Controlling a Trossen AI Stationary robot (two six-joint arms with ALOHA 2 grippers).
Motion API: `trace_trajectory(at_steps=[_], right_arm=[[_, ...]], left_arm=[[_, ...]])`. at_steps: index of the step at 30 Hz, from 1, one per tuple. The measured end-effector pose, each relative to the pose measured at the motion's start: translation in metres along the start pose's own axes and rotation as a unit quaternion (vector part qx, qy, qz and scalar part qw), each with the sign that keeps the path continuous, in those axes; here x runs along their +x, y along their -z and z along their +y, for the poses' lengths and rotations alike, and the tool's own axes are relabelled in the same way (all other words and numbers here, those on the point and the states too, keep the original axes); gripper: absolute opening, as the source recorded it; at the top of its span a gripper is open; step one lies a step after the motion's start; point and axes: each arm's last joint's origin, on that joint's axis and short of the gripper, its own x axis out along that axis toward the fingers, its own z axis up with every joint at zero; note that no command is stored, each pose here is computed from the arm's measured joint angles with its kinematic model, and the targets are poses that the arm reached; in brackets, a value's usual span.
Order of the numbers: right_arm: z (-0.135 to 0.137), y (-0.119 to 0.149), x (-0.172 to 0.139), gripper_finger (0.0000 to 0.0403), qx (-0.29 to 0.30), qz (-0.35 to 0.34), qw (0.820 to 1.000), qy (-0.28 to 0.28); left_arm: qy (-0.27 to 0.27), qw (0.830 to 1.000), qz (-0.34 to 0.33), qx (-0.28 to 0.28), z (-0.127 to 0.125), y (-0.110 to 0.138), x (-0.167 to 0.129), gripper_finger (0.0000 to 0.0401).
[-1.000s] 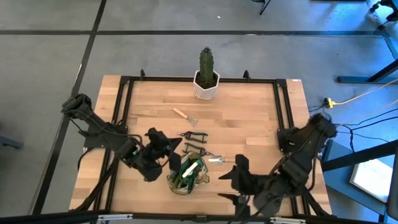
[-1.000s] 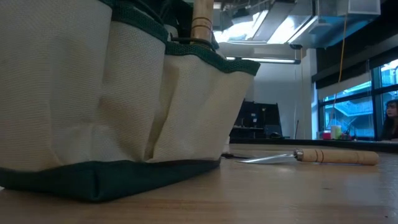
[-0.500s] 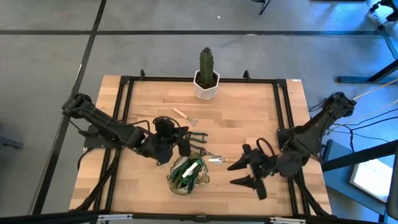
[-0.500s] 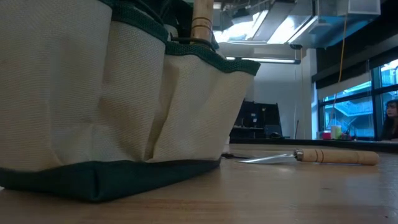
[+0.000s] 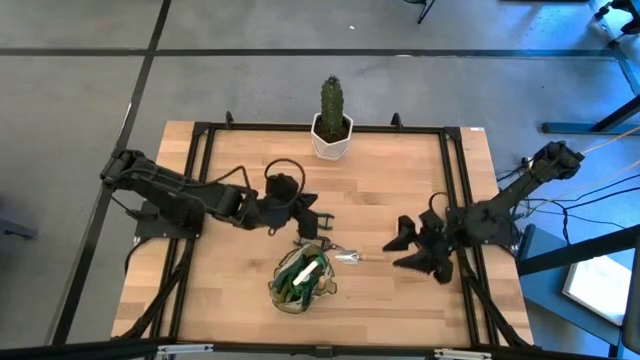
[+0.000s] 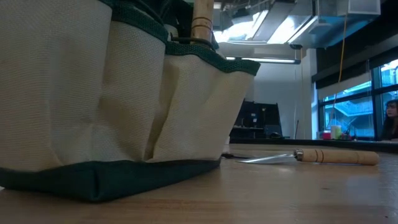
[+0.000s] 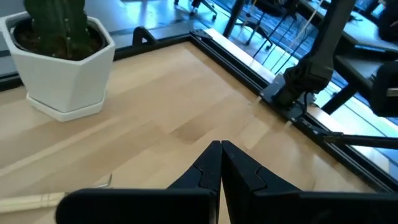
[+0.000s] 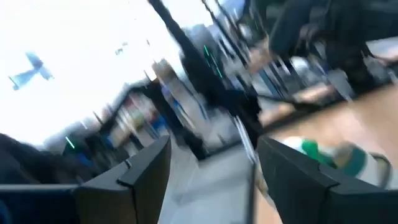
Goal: Pick & Place Garden tools in Gardening bag
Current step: Put the hand rake into the gardening bag
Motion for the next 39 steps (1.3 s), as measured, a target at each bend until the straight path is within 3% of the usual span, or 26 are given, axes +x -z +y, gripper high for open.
trace_trajectory(at_steps=[5,8,13,17,26,39], right_arm=[[-0.024,0.003,-0.023,0.0245,0.039,-0.099,0.992,-0.064],[-0.031,0.001,-0.028,0.0245,0.041,-0.122,0.990,-0.064],[-0.043,-0.008,-0.029,0.0245,0.052,-0.131,0.989,-0.037],[-0.053,-0.017,-0.029,0.0245,0.058,-0.133,0.989,-0.029],[-0.078,-0.032,-0.029,0.0245,0.047,-0.154,0.986,0.028],[-0.127,-0.055,-0.040,0.0245,0.072,-0.143,0.980,0.118]], left_arm=[[0.018,0.999,0.027,0.011,0.009,-0.009,0.012,0.0004],[0.045,0.997,0.060,0.018,0.017,-0.017,0.022,0.0004],[0.163,0.983,0.078,0.021,0.032,-0.027,0.044,0.0004],[0.253,0.967,0.033,-0.015,0.049,-0.033,0.058,0.0003],[0.291,0.954,0.048,-0.060,0.103,-0.017,0.080,0.0003],[0.291,0.952,0.085,-0.046,0.143,-0.013,0.090,0.0003]])
